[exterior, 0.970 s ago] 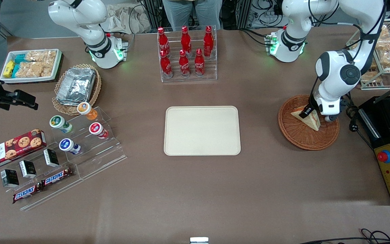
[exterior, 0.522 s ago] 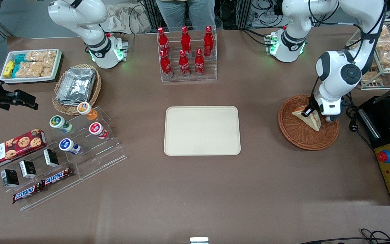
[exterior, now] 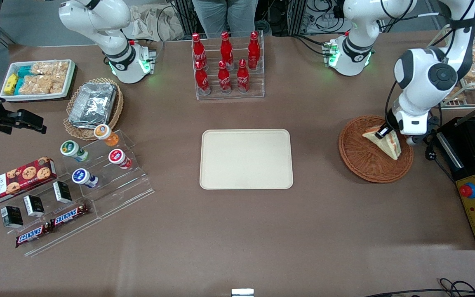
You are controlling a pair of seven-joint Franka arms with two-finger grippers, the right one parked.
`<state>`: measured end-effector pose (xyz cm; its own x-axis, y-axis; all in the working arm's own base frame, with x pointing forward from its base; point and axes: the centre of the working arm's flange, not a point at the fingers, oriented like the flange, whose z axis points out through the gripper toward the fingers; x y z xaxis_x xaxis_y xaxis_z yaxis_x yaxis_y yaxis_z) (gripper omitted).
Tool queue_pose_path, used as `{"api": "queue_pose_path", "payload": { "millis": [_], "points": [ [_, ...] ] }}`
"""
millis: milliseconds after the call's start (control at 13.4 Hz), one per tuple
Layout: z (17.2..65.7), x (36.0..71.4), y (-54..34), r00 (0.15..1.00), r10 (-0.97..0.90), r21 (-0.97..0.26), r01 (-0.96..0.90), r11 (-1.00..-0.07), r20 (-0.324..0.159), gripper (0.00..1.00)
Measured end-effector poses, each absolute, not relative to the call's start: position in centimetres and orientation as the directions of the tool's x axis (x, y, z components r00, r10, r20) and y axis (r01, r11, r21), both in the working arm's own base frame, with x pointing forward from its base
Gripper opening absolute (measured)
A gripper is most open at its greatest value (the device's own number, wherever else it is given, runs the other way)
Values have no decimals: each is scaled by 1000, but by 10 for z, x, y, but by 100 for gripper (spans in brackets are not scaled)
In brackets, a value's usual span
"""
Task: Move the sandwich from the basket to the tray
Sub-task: 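Lift the sandwich and carry it with the left gripper over the tray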
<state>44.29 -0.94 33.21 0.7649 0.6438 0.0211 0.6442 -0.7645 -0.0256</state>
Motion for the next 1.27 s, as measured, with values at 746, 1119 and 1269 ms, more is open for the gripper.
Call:
{"api": "queue_pose_path", "payload": {
  "millis": [746,1119,1269],
  "points": [
    [455,476,-174,927,375,-43,374,-926,-16,22],
    [443,464,-256,969,244,-24,243,-970,-50,22],
    [428,463,-280,978,202,-15,202,-979,-50,22]
  ]
}}
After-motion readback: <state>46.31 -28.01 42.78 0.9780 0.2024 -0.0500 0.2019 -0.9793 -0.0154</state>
